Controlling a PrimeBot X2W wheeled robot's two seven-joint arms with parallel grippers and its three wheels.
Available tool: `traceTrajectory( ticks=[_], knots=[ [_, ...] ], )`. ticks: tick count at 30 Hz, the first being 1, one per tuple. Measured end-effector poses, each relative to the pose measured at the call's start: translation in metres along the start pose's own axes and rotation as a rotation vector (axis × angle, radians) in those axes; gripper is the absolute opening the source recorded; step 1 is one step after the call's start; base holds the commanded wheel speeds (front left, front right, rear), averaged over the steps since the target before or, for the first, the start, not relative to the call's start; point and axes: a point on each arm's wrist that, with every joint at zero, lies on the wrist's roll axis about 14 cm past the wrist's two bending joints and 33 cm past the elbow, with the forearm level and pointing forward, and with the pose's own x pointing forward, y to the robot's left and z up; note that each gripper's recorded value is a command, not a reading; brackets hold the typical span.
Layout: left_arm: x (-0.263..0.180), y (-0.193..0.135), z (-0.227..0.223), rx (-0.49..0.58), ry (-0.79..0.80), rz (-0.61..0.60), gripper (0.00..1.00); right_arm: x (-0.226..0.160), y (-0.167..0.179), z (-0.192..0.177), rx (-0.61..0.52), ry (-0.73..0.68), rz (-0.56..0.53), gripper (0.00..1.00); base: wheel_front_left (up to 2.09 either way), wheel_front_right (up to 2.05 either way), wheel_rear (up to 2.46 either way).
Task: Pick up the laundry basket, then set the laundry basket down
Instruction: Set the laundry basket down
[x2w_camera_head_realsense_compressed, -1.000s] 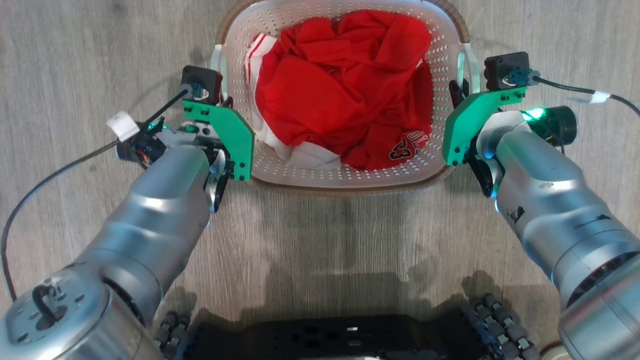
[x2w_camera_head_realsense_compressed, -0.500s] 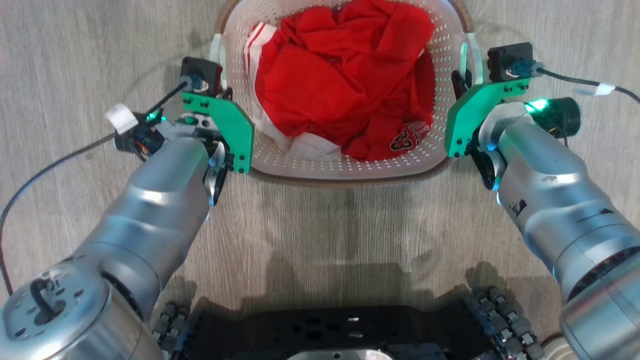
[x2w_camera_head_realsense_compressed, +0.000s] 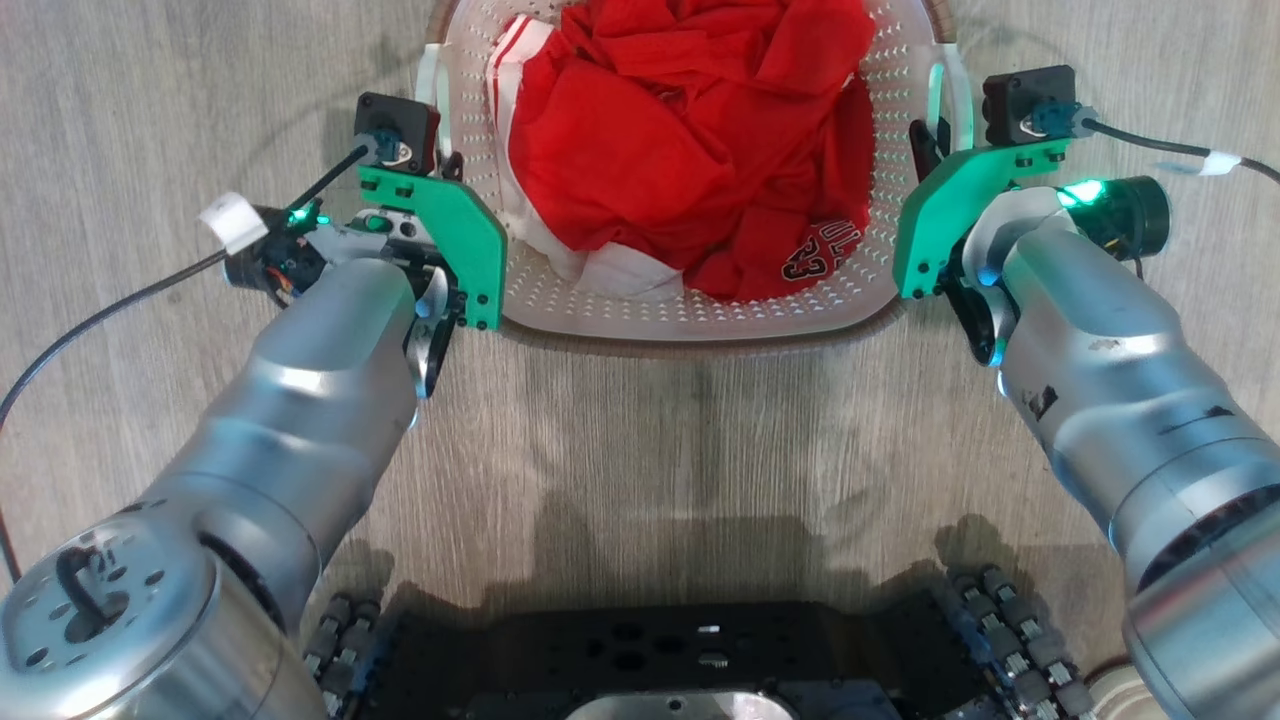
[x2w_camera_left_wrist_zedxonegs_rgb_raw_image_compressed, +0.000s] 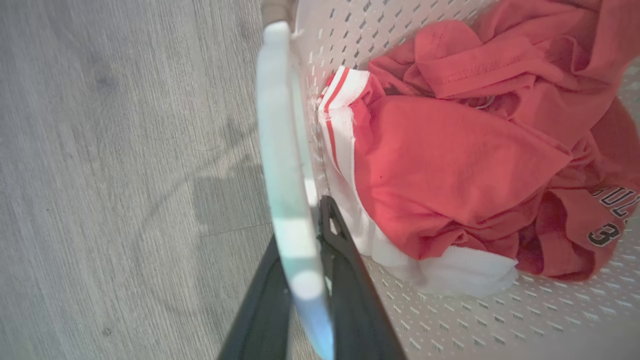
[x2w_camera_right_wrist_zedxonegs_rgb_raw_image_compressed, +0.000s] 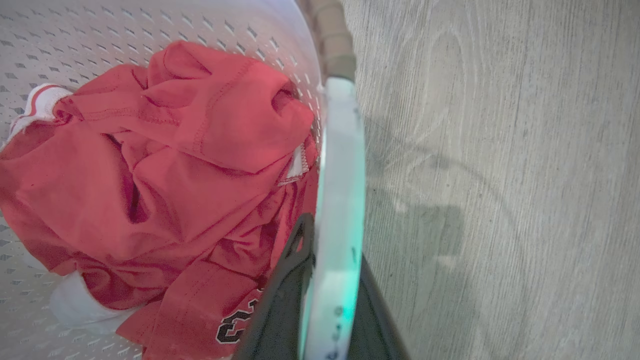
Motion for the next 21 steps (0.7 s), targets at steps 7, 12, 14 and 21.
traceTrajectory(
  ticks=[7, 12, 14, 21],
  knots=[
    [-0.002, 0.003, 0.003, -0.001, -0.010, 0.019, 0.46, -0.002, 0.001, 0.004, -0.031, -0.008, 0.004, 0.78, 0.00, 0.00, 0.00],
    [-0.003, 0.005, 0.006, -0.007, -0.015, 0.031, 1.00, -0.003, 0.001, 0.010, -0.031, -0.025, 0.003, 1.00, 0.00, 0.00, 0.00],
    [-0.004, 0.005, 0.007, -0.005, -0.018, 0.032, 1.00, -0.004, 0.001, 0.013, -0.032, -0.033, 0.001, 1.00, 0.00, 0.00, 0.00],
    [-0.011, 0.005, 0.020, -0.004, -0.053, 0.039, 1.00, -0.011, 0.001, 0.028, -0.048, -0.070, -0.005, 1.00, 0.00, 0.00, 0.00]
  ],
)
